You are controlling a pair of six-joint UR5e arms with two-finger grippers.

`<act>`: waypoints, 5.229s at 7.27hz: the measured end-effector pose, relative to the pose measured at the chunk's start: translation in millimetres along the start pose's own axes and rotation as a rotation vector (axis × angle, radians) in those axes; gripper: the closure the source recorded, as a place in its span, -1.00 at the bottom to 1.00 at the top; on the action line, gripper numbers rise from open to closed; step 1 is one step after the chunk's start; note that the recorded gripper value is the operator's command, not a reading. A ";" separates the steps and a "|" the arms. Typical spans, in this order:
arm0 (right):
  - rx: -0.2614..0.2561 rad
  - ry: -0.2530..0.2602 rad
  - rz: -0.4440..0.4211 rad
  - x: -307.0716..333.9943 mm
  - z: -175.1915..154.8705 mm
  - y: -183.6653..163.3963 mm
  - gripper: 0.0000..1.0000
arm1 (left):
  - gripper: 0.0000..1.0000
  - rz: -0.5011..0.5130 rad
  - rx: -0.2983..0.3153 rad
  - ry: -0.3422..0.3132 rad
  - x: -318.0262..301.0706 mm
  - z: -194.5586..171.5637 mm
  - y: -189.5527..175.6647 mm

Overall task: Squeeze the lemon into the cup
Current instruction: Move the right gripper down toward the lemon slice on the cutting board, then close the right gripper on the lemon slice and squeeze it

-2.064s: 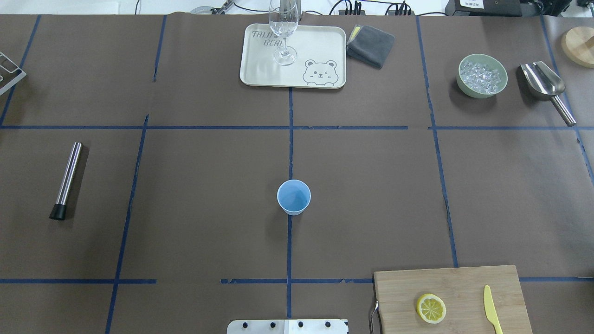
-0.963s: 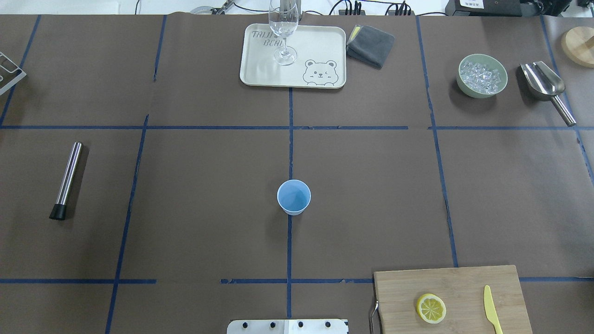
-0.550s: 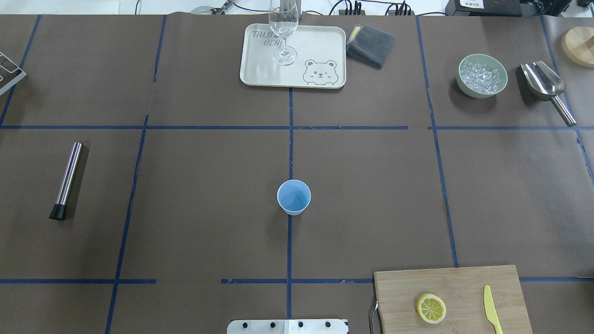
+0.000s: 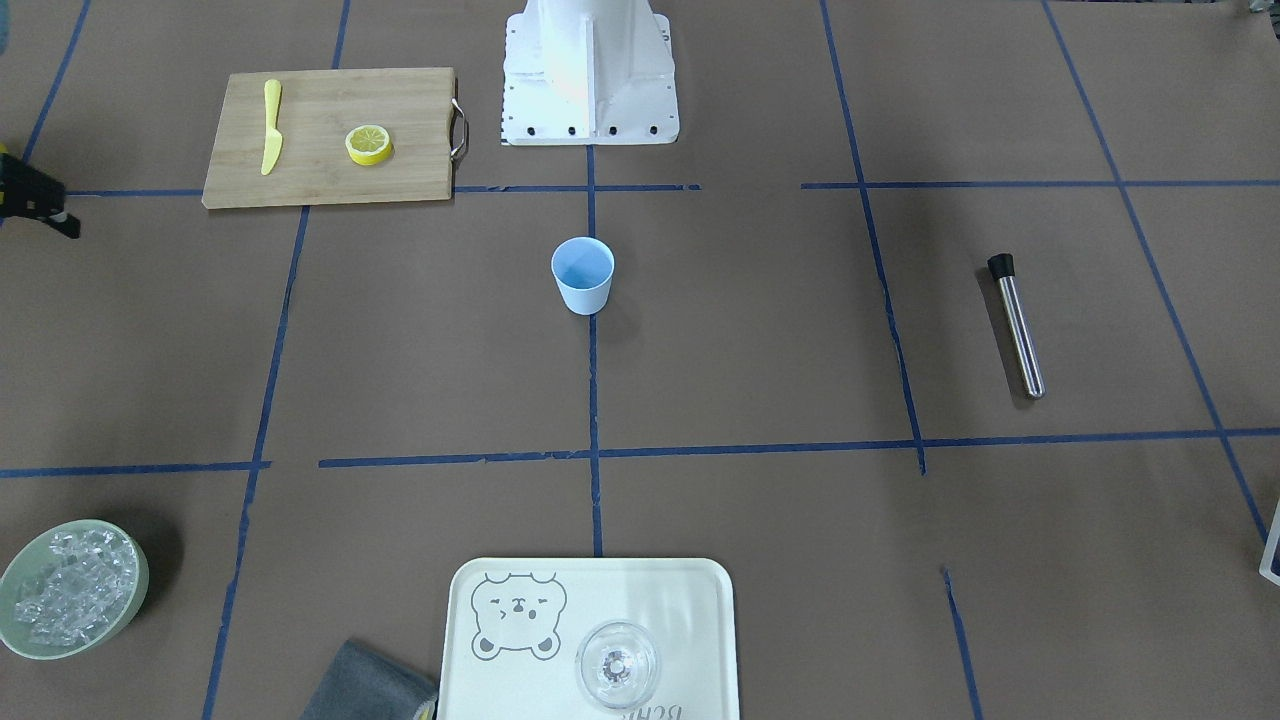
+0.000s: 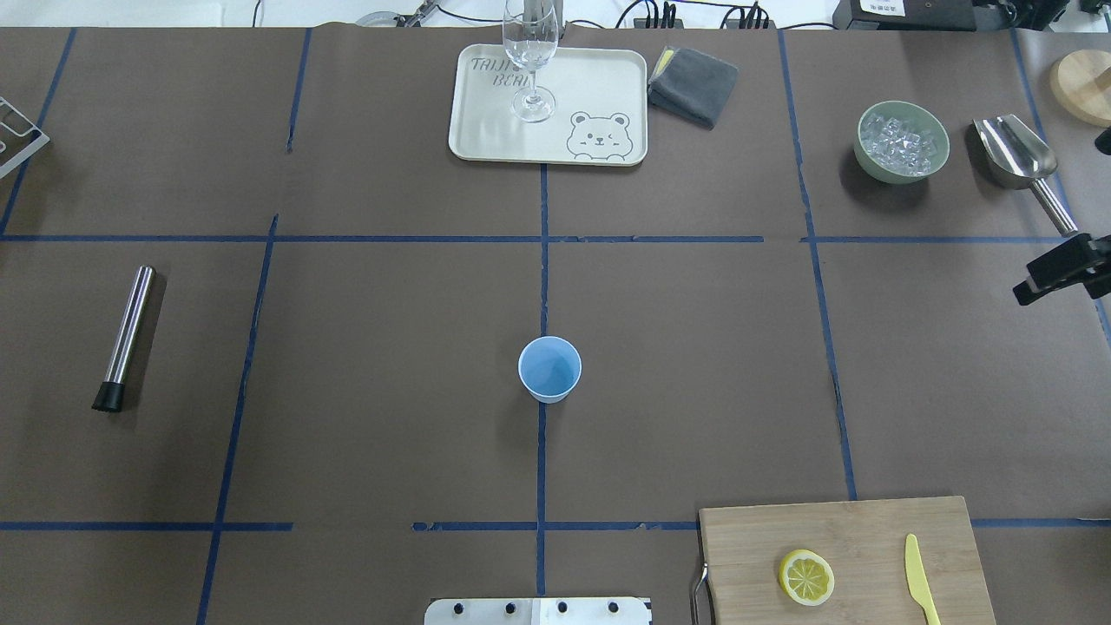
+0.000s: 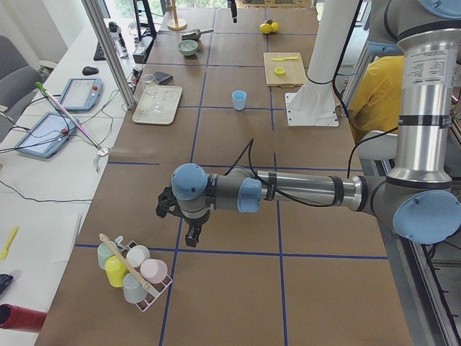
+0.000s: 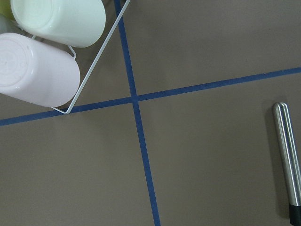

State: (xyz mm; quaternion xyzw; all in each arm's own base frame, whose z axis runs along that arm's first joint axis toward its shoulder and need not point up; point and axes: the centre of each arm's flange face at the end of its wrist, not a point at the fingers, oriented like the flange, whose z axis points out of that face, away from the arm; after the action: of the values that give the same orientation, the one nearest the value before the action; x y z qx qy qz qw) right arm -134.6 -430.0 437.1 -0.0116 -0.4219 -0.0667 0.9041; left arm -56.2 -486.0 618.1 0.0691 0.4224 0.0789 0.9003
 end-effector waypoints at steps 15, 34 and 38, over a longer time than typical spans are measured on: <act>0.180 0.102 -0.029 -240.2 203.5 247.1 -0.99 | -1.00 0.000 -0.006 -0.002 -6.2 6.6 14.3; 0.129 0.097 -0.016 -241.1 206.5 251.0 -0.01 | -1.00 0.004 -0.001 0.001 -3.3 4.3 13.5; 0.135 0.068 -0.011 -246.9 189.9 250.5 -0.03 | -1.00 0.005 -0.001 0.001 -3.2 4.0 13.5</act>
State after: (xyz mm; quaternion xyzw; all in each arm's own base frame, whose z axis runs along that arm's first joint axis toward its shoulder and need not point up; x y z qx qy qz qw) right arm -403.3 -139.8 379.4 0.0540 -0.3947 -0.0432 0.9162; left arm -56.2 -473.7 625.6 0.0697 0.4225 0.0812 0.9000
